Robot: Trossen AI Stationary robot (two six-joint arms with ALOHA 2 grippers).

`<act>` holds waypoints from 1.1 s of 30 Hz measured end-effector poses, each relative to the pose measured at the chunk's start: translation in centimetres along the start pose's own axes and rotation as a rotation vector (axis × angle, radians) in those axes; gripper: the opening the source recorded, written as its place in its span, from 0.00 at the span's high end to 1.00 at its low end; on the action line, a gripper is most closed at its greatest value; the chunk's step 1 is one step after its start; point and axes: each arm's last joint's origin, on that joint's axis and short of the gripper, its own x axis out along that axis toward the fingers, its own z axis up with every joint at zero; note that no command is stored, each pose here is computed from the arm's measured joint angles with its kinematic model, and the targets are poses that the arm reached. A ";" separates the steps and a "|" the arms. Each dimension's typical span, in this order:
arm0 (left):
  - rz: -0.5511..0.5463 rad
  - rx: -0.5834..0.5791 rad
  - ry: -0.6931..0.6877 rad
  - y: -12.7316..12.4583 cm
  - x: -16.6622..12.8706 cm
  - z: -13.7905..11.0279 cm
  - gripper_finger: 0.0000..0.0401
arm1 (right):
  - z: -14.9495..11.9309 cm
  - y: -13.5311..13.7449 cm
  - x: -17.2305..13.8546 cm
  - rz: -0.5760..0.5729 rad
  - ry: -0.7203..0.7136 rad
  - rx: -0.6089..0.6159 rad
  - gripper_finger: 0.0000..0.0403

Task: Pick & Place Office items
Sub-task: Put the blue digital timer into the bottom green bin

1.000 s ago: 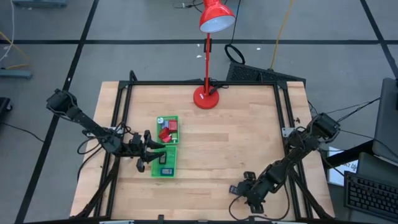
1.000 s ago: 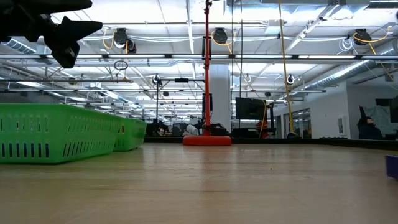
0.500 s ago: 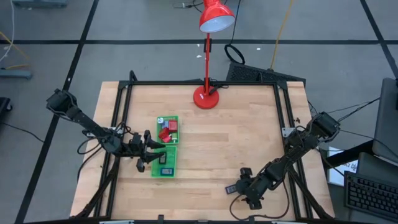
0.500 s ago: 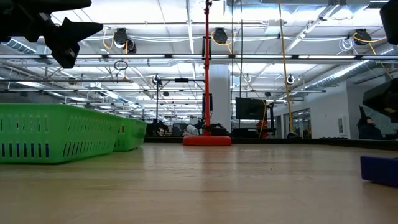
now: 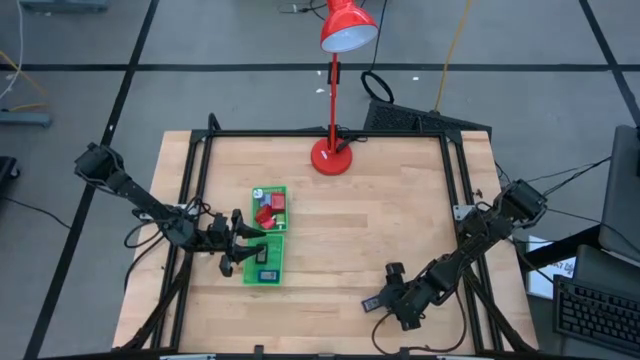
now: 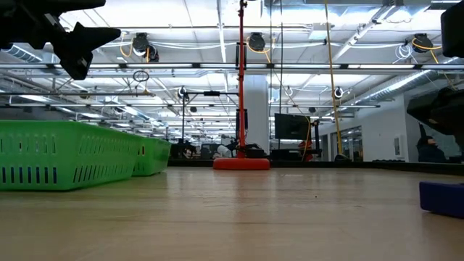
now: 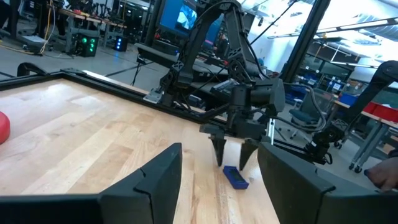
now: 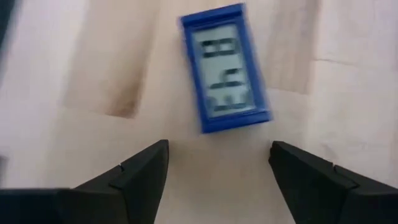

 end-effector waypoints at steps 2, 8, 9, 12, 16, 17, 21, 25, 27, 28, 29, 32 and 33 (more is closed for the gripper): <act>0.000 0.000 0.000 0.0 0.0 0.0 0.47 | 0.2 -0.1 0.0 -0.033 -0.030 -0.020 0.33; 0.000 0.000 0.000 0.0 0.0 0.0 0.47 | 1.6 0.1 0.0 0.020 -0.163 -0.016 0.33; 0.000 0.001 0.000 0.0 0.0 0.0 0.47 | 1.9 0.2 -0.1 0.031 -0.193 -0.019 0.33; 0.000 0.002 0.002 0.0 0.0 0.0 0.47 | 2.6 0.4 -0.2 0.049 -0.257 -0.043 0.33; 0.001 0.002 0.001 0.0 0.0 0.0 0.47 | 2.9 0.1 -0.1 0.055 -0.269 -0.047 0.33; 0.001 0.002 0.001 0.0 0.0 0.0 0.47 | 2.9 0.1 -0.1 0.055 -0.272 -0.049 0.33; 0.001 0.002 0.001 0.0 0.0 0.0 0.47 | 3.2 0.1 -0.2 0.062 -0.290 -0.060 0.33; 0.001 0.002 0.001 0.0 0.0 0.0 0.47 | 3.2 0.1 -0.2 0.065 -0.293 -0.063 0.38; 0.000 0.002 0.002 0.0 0.0 0.0 0.47 | 3.2 0.1 -0.2 0.065 -0.294 -0.063 0.41; 0.001 0.002 0.001 0.0 0.0 0.0 0.47 | 3.2 0.1 -0.2 0.065 -0.295 -0.063 0.43; 0.001 0.002 0.001 0.0 0.0 0.0 0.47 | 3.2 0.1 -0.2 0.065 -0.295 -0.063 0.44; 0.001 0.002 0.002 0.0 0.0 0.0 0.47 | 3.2 0.1 -0.2 0.066 -0.296 -0.063 0.50; 0.001 0.002 0.001 0.0 0.0 0.0 0.47 | 3.2 0.1 -0.2 0.067 -0.296 -0.063 0.52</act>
